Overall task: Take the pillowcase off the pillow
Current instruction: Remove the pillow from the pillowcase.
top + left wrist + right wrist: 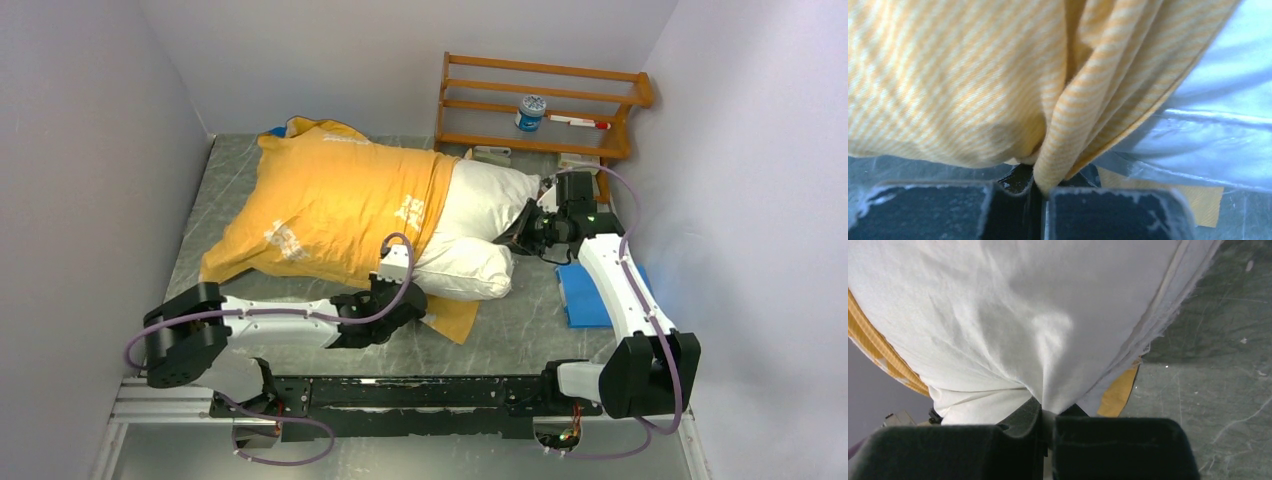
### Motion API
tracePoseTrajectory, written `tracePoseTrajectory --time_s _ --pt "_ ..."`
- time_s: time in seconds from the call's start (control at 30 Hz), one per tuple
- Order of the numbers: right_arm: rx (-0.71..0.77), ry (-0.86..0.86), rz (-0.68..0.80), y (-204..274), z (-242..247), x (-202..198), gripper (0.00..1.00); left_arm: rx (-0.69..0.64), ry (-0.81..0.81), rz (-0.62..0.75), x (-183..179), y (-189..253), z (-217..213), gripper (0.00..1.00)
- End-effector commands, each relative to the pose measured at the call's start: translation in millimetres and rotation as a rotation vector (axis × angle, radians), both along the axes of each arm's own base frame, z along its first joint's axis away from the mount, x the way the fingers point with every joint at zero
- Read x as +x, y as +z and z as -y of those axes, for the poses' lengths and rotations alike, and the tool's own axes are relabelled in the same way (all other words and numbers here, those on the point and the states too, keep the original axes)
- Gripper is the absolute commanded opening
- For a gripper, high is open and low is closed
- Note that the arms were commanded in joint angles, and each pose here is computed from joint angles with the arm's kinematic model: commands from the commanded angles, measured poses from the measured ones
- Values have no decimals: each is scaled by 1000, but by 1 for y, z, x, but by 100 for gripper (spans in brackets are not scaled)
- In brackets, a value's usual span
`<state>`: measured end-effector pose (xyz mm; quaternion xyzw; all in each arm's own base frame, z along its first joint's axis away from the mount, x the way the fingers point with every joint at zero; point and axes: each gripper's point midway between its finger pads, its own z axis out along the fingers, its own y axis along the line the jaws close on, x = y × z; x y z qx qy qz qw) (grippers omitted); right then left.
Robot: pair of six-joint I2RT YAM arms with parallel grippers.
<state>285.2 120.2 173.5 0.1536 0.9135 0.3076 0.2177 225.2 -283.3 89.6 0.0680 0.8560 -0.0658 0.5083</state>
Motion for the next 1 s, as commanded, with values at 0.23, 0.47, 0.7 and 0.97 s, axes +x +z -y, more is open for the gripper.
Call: tracePoseTrajectory --time_s 0.23,0.47,0.7,0.97 --pt "-98 -59 -14 -17 24 -22 74 70 -83 29 -1 20 -17 5" --pt "77 42 -8 -8 -4 -69 100 16 -138 12 -5 28 -1 5" --pt "411 210 38 14 -54 -92 100 -27 -174 13 -7 34 10 5" --pt "237 173 -68 -27 -80 -87 57 -33 -176 20 -7 41 9 5"
